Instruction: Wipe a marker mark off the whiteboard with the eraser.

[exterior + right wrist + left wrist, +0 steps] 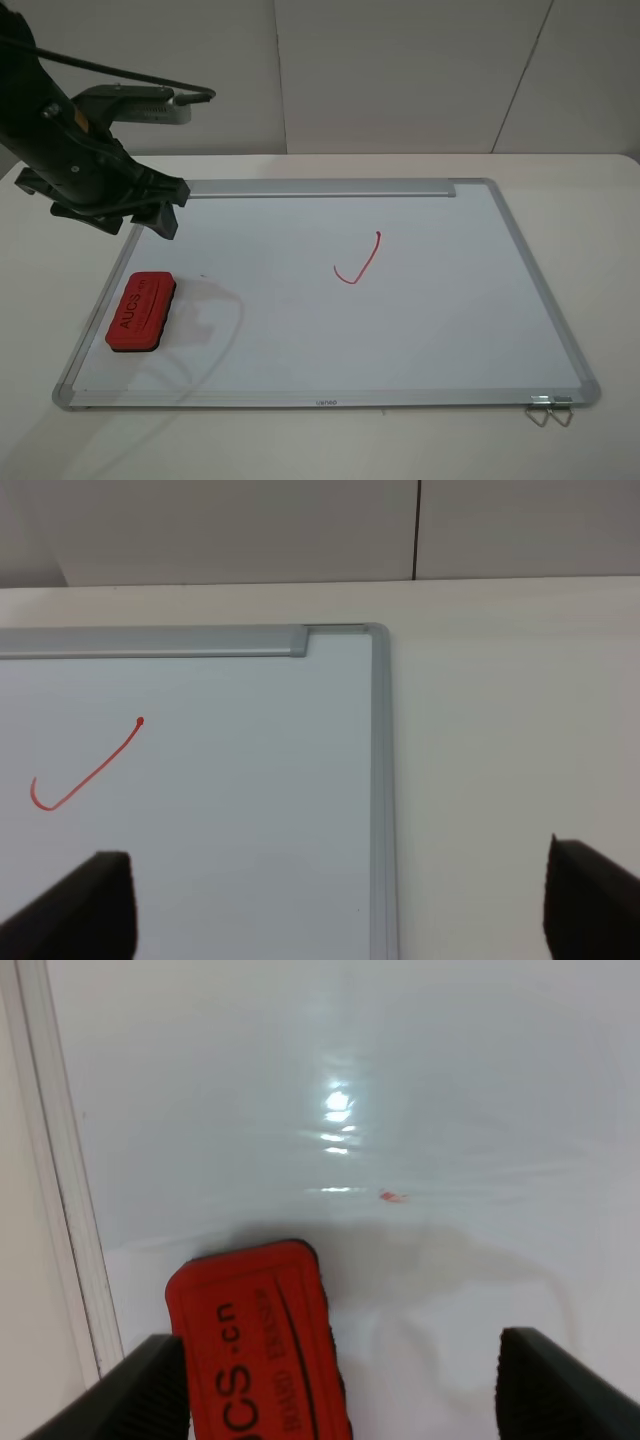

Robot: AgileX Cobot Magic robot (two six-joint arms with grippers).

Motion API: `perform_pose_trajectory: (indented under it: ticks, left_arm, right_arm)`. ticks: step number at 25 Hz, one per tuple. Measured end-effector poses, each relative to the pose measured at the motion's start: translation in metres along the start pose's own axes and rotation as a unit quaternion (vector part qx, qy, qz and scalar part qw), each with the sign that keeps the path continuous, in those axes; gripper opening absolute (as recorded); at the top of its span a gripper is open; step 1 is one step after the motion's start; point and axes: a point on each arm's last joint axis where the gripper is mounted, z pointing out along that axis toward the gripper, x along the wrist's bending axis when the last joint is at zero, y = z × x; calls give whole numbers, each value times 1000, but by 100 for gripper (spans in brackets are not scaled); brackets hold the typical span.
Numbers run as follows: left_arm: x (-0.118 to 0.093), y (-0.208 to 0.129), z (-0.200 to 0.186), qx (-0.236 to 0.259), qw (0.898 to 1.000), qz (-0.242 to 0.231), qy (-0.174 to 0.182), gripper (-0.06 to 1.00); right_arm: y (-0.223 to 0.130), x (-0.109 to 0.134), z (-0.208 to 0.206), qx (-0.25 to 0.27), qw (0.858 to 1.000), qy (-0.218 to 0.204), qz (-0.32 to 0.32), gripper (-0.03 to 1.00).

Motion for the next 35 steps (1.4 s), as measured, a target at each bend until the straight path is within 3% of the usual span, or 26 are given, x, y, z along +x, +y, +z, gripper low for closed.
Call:
perform_pose_trajectory:
  ticks: [4, 9, 17, 22, 31, 33, 35]
  left_arm:
    - [0, 4, -39, -49, 999, 8, -16, 63]
    - [14, -5, -88, -115, 993, 6, -5, 63]
    - [37, -56, -171, -247, 969, 4, 31, 63]
    - [49, -103, -194, -305, 951, -8, 55, 63]
    - [55, -170, -222, -395, 917, -18, 55, 63]
    - [55, -179, -226, -404, 913, -16, 50, 63]
    - [55, -184, -224, -397, 916, 1, 56, 63]
  right_arm:
    - [0, 0, 0, 0, 1000, 0, 0, 72]
    - [0, 0, 0, 0, 1000, 0, 0, 72]
    - [0, 0, 0, 0, 1000, 0, 0, 72]
    - [0, 0, 0, 0, 1000, 0, 0, 72]
    - [0, 0, 0, 0, 1000, 0, 0, 72]
    - [0, 0, 0, 0, 1000, 0, 0, 72]
    - [0, 0, 0, 0, 1000, 0, 0, 72]
